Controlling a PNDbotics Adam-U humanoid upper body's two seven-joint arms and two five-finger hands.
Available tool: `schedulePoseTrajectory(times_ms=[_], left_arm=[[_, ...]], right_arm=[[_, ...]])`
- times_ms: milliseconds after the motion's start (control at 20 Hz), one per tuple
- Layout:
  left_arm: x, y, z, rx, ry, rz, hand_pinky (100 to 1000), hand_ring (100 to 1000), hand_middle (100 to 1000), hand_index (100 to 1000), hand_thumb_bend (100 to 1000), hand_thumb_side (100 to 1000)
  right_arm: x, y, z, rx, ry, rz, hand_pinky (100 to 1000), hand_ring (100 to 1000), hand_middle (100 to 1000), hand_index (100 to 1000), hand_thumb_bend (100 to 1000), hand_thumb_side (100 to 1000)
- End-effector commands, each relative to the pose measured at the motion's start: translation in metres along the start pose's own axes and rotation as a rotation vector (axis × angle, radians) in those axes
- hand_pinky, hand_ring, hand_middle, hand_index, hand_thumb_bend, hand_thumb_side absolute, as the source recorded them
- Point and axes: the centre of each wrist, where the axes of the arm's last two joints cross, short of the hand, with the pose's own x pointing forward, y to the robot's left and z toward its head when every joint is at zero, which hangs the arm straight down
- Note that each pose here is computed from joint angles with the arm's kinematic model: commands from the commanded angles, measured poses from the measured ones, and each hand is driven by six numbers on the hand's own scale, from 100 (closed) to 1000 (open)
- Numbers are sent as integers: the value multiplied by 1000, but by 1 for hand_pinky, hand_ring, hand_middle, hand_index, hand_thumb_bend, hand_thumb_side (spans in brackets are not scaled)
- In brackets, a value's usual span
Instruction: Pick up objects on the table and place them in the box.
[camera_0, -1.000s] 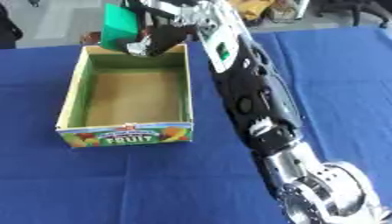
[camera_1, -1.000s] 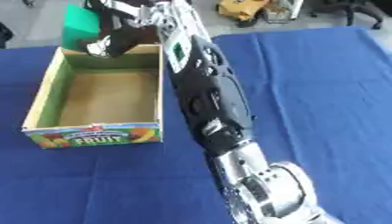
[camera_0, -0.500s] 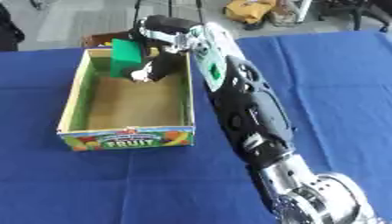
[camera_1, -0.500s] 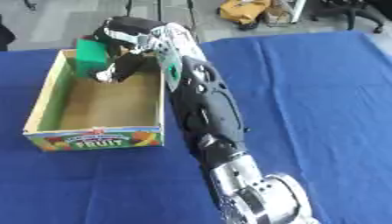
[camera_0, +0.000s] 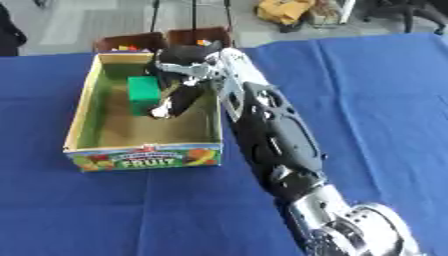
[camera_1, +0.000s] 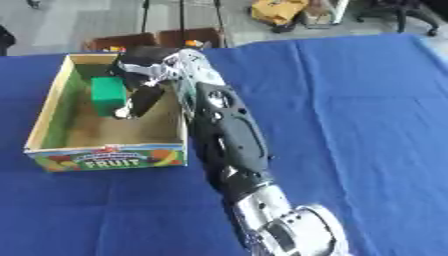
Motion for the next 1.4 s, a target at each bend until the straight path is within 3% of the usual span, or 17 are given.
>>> schedulePoseTrajectory(times_ms=[50, 200, 400, 750, 1000, 1400], left_arm=[[5, 1, -7, -18, -27, -12, 733, 748, 1000, 973, 100, 1000], [5, 1, -7, -19, -26, -11, 733, 748, 1000, 973, 100, 1000], [5, 0, -7, -20, -24, -12, 733, 747, 1000, 973, 100, 1000], [5, 1, -7, -19, -25, -12, 734, 748, 1000, 973, 100, 1000], [5, 0, -7, -19, -24, -9, 734, 748, 1000, 973, 100, 1000], [5, 0, -7, -17, -25, -6, 734, 748, 1000, 972, 100, 1000]], right_arm=[[3, -7, -4, 239, -177, 178, 404, 593, 499, 601, 100, 525], [5, -1, -8, 264, -171, 188, 409, 600, 513, 627, 100, 531], [5, 4, -10, 291, -156, 200, 442, 625, 548, 748, 122, 567], [2, 2, -8, 278, -132, 219, 472, 687, 685, 929, 369, 627], [2, -3, -5, 240, -113, 230, 495, 721, 754, 982, 503, 660], [-1, -29, 11, 107, -106, 246, 496, 713, 748, 977, 551, 710]])
